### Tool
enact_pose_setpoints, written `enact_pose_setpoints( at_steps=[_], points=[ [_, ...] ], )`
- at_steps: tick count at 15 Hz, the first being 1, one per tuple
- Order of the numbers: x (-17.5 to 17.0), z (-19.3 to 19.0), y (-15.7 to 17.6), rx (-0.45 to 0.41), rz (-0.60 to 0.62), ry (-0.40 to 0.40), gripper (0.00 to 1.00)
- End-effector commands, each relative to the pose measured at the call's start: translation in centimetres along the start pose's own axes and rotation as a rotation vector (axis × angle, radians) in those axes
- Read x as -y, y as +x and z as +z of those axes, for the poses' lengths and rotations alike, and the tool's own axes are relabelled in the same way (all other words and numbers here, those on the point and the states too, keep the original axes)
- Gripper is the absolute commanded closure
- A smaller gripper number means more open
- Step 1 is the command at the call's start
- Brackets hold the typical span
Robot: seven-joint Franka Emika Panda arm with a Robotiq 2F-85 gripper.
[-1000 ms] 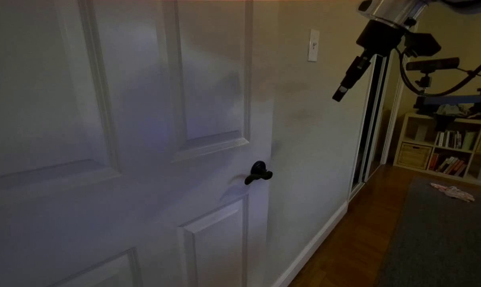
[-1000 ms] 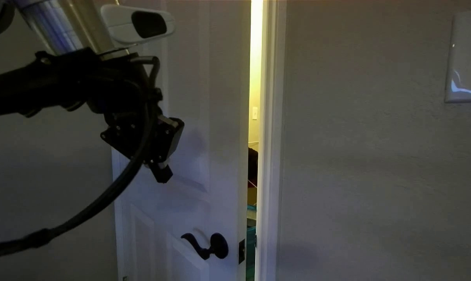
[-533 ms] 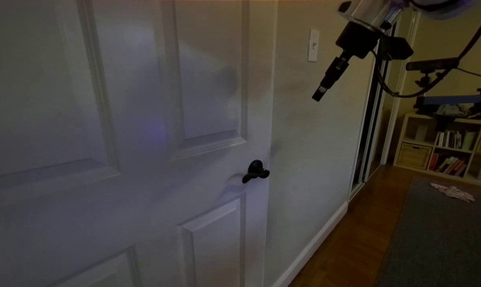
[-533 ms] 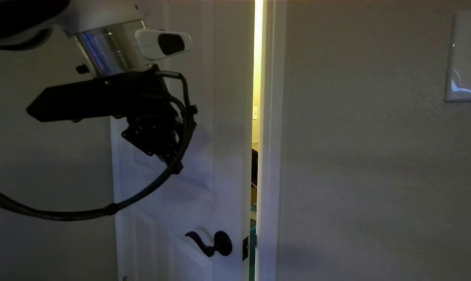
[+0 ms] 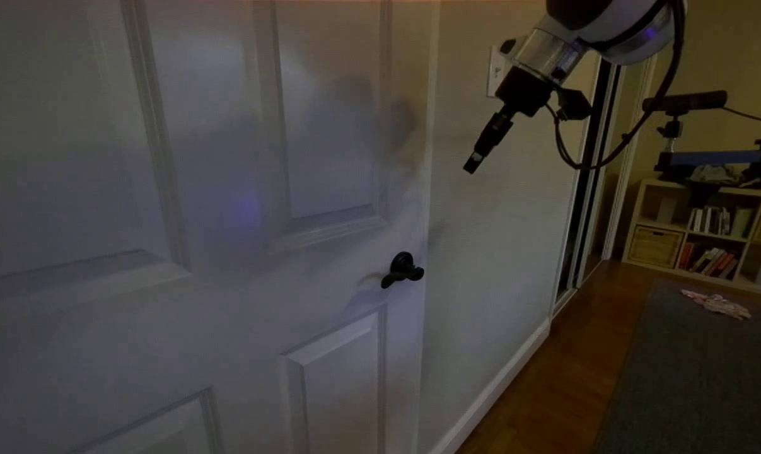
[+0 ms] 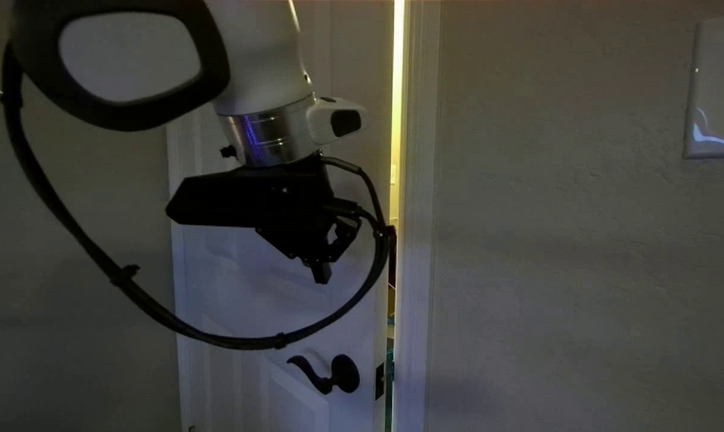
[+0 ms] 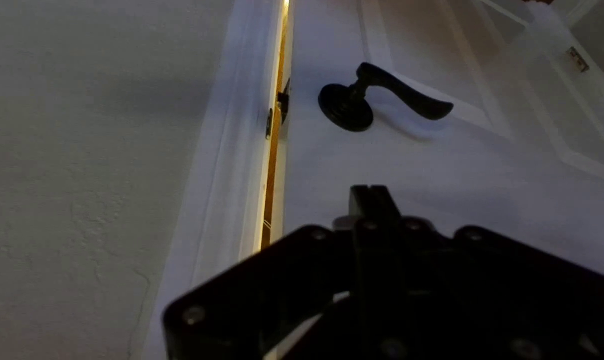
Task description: Close the door
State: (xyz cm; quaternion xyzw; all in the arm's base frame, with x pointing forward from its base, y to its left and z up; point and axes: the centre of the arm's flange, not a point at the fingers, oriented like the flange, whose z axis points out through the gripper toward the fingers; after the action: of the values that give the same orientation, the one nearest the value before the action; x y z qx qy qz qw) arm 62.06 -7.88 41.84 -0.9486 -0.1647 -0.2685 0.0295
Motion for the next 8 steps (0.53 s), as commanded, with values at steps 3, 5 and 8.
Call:
enact_pose_setpoints(
  at_steps=[3,5,8],
  points=[
    [-3.7,2.3,4.2,-0.036,0.004,0.018,0.96],
    [-4.2,3.0,5.1,-0.052,0.012,0.030,0.97],
    [-4.8,3.5,6.3,-0.085,0.042,0.047,0.97]
  ],
)
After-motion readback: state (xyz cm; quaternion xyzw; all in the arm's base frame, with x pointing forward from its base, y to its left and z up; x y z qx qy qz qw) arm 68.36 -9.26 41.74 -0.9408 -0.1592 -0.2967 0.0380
